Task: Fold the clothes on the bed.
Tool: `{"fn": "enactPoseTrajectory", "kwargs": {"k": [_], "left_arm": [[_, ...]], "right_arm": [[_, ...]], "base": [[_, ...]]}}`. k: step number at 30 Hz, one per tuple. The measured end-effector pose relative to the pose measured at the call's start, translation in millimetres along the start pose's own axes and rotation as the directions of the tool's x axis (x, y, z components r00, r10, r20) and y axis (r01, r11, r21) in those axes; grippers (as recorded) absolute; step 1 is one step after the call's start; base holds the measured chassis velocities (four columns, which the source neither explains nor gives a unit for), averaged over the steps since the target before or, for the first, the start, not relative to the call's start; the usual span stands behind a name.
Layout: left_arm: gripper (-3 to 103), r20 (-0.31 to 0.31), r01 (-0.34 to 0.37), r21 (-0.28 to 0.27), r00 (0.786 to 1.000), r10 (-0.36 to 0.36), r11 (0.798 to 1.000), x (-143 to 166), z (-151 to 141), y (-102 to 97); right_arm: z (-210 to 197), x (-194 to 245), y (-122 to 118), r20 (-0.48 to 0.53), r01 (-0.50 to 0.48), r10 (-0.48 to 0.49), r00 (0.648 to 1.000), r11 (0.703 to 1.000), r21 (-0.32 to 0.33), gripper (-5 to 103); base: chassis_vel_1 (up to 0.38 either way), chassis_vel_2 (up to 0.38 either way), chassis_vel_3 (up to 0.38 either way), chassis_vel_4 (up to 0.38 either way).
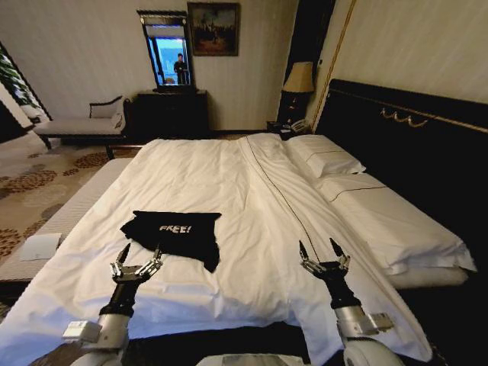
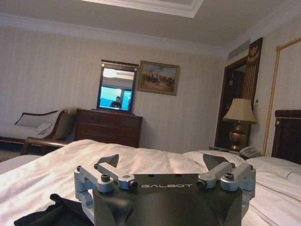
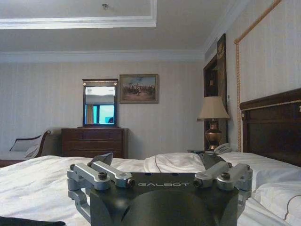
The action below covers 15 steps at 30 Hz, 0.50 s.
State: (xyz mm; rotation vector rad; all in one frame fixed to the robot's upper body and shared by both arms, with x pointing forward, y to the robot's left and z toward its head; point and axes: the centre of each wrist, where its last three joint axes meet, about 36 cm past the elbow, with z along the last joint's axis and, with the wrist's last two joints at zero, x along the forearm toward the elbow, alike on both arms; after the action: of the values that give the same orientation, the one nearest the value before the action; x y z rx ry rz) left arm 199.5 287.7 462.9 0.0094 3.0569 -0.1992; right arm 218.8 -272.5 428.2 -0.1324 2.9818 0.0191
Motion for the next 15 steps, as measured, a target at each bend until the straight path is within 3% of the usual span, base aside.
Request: {"fn": "enactPoseTrajectory", "kwargs": {"k": [15], "left_arm": [[100, 0.009, 0.013, -0.007, 1.000, -0.013, 1.000, 4.0, -4.8, -0.6]], "right_arm": [[-4.6, -3.3, -5.1, 0.023, -0.009, 0.009, 1.000, 1.000, -0.011, 100]], "base": [[0.010, 0.008, -0.006, -0.010]]}}
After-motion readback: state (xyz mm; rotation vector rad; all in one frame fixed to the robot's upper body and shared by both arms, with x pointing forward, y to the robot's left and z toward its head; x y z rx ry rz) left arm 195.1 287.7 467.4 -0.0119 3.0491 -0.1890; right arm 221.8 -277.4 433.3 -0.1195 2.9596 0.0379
